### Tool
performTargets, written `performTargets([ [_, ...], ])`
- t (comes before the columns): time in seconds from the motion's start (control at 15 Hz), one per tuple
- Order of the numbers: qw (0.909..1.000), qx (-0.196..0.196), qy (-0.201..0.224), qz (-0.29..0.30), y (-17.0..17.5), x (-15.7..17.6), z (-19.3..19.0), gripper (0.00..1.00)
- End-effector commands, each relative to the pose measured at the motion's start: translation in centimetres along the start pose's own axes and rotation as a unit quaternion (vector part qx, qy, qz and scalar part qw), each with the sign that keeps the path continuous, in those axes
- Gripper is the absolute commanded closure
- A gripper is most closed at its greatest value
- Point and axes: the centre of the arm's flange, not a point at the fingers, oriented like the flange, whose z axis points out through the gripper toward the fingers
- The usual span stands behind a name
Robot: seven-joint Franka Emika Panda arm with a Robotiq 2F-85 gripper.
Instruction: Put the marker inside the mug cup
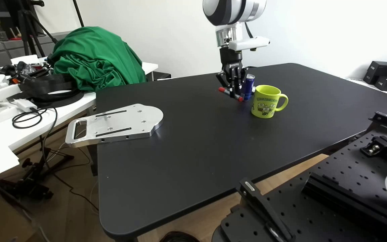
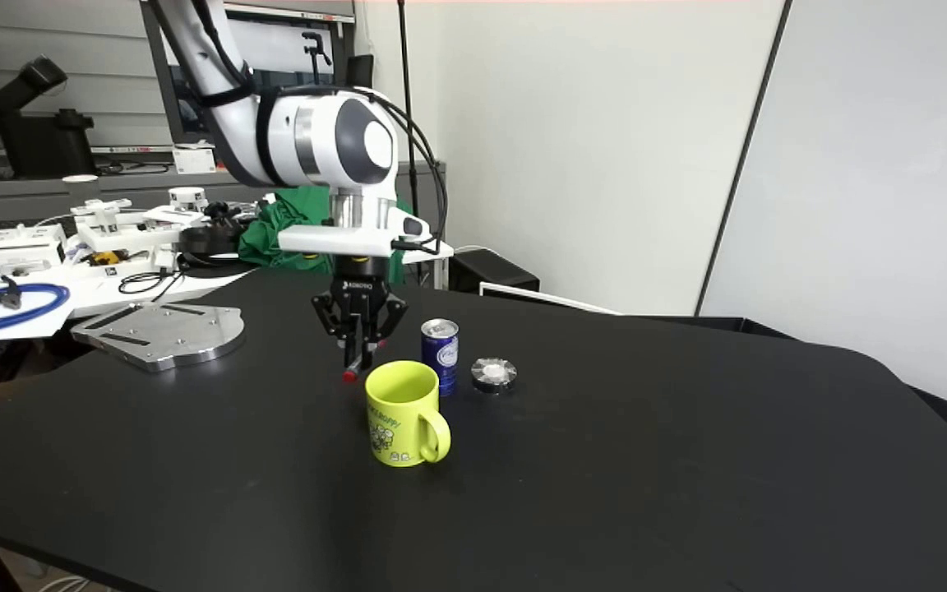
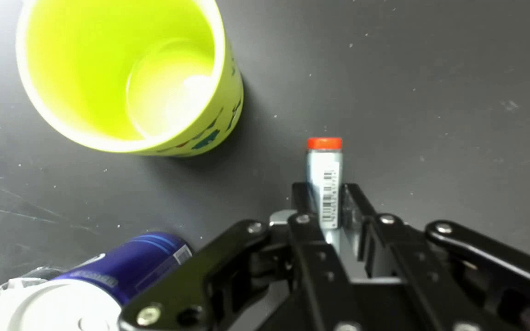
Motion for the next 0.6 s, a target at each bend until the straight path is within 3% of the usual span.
performTargets([
  [0.0,0.9982,0.031,-0.046,0.024,-0.9,1.6,-3.5,0.95],
  [0.33,0.9895,0.043,-0.126,0.055,-0.3,2.2,-9.7,0.95],
  [0.53,0.9744,0.067,-0.201,0.074,3.1,1.1,-13.7,0.95],
])
